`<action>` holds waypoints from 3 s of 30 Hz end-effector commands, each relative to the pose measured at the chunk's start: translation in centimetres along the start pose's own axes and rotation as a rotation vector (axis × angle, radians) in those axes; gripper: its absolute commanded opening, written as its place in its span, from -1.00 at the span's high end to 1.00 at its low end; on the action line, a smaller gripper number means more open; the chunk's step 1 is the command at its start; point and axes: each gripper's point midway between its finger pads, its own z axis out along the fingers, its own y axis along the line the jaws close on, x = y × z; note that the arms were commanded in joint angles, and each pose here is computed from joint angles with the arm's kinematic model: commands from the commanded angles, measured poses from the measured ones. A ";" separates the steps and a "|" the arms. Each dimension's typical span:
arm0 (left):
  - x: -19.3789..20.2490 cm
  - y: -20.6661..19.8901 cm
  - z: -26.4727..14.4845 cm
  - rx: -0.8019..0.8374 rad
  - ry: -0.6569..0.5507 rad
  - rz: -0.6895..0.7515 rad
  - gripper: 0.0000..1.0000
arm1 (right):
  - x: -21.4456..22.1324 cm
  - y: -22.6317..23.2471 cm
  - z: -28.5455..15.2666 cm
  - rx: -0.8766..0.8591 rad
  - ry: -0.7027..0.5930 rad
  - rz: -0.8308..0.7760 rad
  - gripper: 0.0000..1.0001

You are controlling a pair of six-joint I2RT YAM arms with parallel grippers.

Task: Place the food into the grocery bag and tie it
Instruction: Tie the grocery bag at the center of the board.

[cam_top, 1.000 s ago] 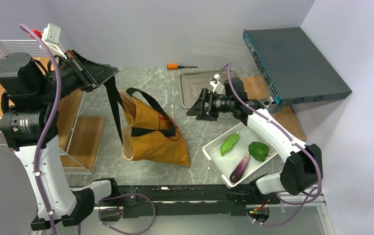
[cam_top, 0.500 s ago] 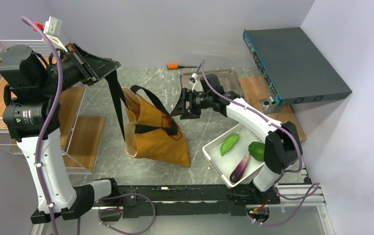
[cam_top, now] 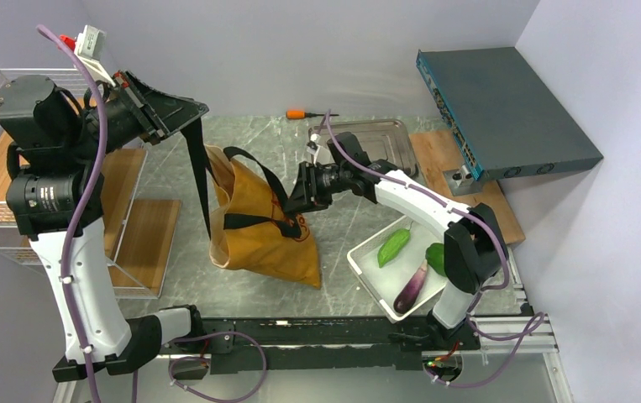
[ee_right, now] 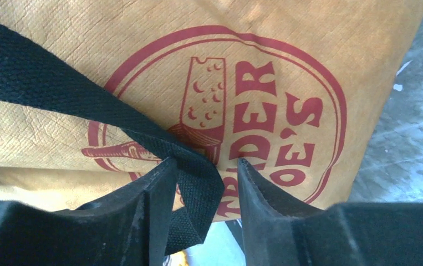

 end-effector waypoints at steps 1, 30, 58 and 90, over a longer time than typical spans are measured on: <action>-2.2 -3.4 -0.5 0.111 -0.080 0.123 1.00 | -1.1 3.9 -1.1 -0.108 -0.034 -0.106 0.15; -1.7 -4.4 -1.0 0.145 -0.072 0.125 1.00 | -1.6 5.4 -7.2 0.027 -0.144 -0.180 -0.23; -1.6 -5.1 -1.0 0.188 -0.047 0.119 1.00 | 1.5 2.6 -0.4 0.015 -0.068 -0.055 0.26; -4.0 -7.9 1.3 0.450 -0.049 0.107 1.00 | -9.1 31.8 -26.2 -0.312 -0.750 -0.700 1.00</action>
